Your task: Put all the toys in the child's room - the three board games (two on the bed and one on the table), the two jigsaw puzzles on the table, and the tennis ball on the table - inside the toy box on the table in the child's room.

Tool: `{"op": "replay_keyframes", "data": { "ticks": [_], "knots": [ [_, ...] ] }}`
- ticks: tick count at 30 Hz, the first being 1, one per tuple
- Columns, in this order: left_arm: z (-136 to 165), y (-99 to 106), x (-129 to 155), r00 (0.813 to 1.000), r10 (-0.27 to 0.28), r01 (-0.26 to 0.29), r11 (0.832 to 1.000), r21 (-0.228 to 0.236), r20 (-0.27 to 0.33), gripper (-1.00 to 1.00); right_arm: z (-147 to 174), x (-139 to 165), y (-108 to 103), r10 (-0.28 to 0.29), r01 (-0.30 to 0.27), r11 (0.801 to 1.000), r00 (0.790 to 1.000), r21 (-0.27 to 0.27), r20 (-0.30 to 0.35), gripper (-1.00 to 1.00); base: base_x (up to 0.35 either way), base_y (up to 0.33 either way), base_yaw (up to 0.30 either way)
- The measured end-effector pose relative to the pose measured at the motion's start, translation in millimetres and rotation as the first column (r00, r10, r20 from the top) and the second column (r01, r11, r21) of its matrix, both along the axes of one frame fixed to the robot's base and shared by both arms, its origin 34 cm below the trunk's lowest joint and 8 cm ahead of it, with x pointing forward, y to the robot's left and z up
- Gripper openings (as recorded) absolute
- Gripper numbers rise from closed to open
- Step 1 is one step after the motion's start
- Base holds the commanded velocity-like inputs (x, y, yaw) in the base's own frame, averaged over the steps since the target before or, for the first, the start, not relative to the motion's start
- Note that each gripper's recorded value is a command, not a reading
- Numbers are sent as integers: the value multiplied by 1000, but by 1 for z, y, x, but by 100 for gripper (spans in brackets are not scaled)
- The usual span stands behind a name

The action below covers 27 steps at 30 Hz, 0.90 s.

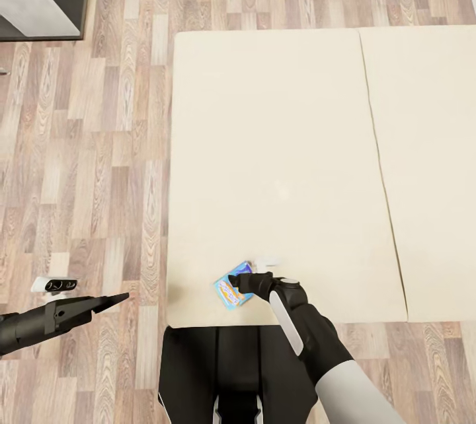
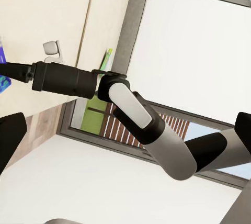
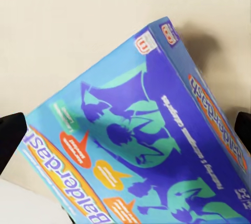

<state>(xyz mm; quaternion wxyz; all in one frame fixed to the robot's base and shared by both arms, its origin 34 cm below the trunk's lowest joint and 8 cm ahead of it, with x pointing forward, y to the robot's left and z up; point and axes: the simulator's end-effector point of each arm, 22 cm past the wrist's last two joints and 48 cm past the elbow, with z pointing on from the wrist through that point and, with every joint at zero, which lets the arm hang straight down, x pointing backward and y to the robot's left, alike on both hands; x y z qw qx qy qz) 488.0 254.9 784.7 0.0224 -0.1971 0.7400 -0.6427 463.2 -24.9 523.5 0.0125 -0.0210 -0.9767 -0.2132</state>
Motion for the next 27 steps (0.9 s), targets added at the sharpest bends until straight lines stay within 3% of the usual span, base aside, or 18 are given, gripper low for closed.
{"op": "replay_keyframes", "data": {
  "ticks": [27],
  "knots": [
    [0,0,0,1000,1,-1,1000,-1,-1,100,-1,-2,0,2,-2,1000,1000,-1,-5,100,0,50,0]
  ]
}}
